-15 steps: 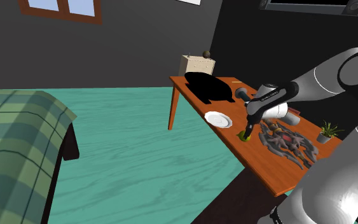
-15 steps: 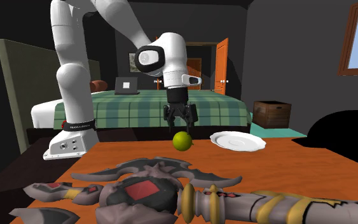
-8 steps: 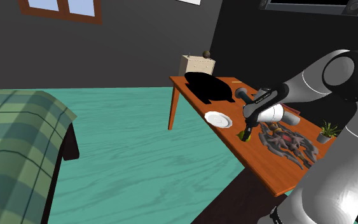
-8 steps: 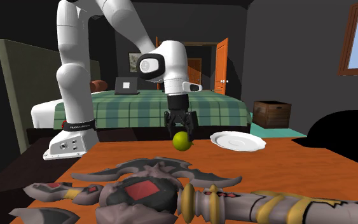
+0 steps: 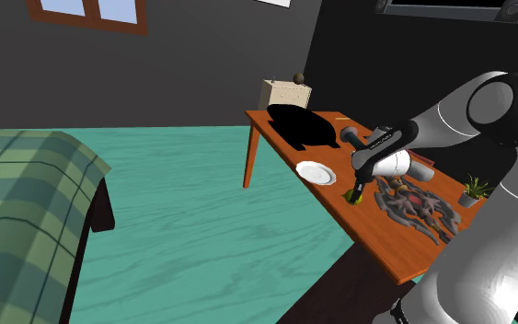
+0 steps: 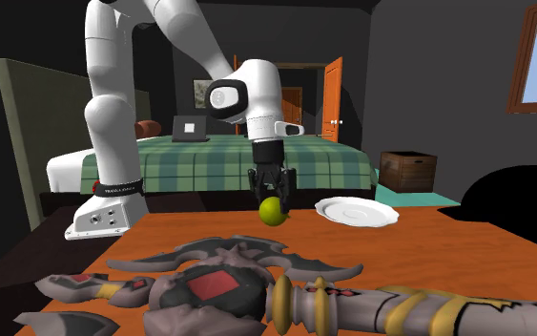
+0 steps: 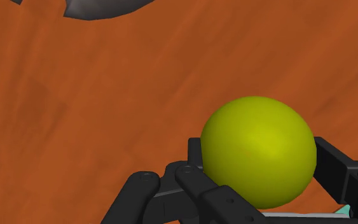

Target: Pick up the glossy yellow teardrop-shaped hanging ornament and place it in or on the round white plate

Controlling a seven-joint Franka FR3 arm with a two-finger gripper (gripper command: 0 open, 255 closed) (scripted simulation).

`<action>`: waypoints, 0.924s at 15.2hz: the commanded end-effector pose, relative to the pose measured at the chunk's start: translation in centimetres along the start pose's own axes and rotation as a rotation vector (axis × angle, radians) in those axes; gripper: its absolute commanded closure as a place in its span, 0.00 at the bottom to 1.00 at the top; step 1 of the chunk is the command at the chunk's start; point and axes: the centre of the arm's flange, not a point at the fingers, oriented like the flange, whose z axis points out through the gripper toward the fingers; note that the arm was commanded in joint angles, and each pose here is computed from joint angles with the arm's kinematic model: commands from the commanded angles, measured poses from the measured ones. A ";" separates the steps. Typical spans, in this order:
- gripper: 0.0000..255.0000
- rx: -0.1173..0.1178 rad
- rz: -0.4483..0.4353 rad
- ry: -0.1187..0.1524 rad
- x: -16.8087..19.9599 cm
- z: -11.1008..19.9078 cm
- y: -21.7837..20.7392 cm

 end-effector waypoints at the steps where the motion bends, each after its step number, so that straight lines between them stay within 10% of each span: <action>1: 1.00 0.009 -0.002 -0.006 0.0 0.3 -0.3; 14: 1.00 0.009 -0.002 -0.006 -0.2 -3.9 0.4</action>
